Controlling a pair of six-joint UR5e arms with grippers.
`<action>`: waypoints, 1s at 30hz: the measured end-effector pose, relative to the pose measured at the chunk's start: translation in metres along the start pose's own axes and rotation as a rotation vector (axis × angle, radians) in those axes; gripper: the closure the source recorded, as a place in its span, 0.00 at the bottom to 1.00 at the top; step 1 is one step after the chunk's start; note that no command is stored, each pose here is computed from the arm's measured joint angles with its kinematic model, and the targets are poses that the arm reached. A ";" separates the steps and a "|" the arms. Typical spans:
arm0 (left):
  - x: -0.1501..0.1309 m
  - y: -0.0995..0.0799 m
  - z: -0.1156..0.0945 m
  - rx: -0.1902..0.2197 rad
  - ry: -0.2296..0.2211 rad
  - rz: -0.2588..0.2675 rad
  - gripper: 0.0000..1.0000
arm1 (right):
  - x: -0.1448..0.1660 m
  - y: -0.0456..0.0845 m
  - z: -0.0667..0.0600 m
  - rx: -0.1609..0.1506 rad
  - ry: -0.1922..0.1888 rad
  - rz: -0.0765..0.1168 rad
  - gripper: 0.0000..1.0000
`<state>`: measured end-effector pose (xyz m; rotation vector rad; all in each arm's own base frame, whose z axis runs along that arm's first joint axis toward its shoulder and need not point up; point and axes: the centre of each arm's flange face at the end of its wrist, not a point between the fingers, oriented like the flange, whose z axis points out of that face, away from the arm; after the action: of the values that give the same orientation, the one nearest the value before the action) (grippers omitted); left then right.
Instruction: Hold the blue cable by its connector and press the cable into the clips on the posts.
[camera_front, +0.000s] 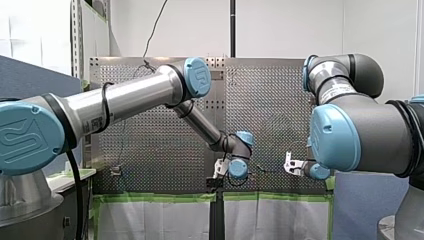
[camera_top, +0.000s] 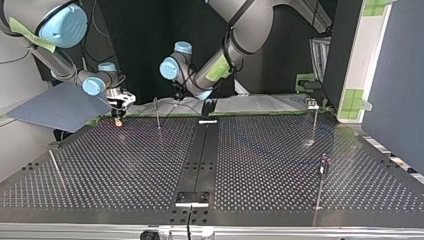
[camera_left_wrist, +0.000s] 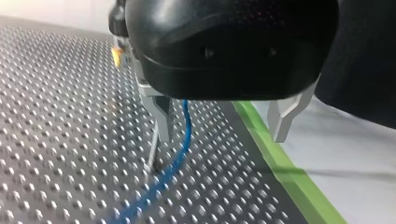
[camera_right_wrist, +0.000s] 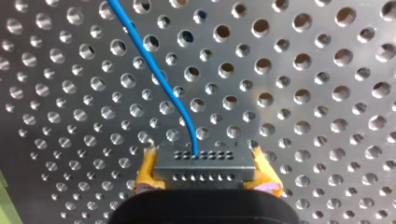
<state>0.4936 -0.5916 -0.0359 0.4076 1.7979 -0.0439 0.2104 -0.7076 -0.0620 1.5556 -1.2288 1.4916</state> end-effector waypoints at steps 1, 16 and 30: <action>-0.002 -0.003 -0.001 0.002 -0.005 0.001 0.00 | 0.000 0.000 0.000 0.000 0.000 0.000 1.00; -0.012 -0.046 -0.027 0.064 -0.034 0.005 0.00 | 0.000 -0.001 0.000 0.002 -0.001 0.000 1.00; -0.012 -0.062 -0.033 0.067 -0.062 -0.032 0.00 | -0.001 -0.001 0.000 0.000 -0.001 0.000 1.00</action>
<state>0.4468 -0.6449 -0.0265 0.4213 1.7454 -0.1384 0.2113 -0.7071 -0.0625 1.5566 -1.2291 1.4914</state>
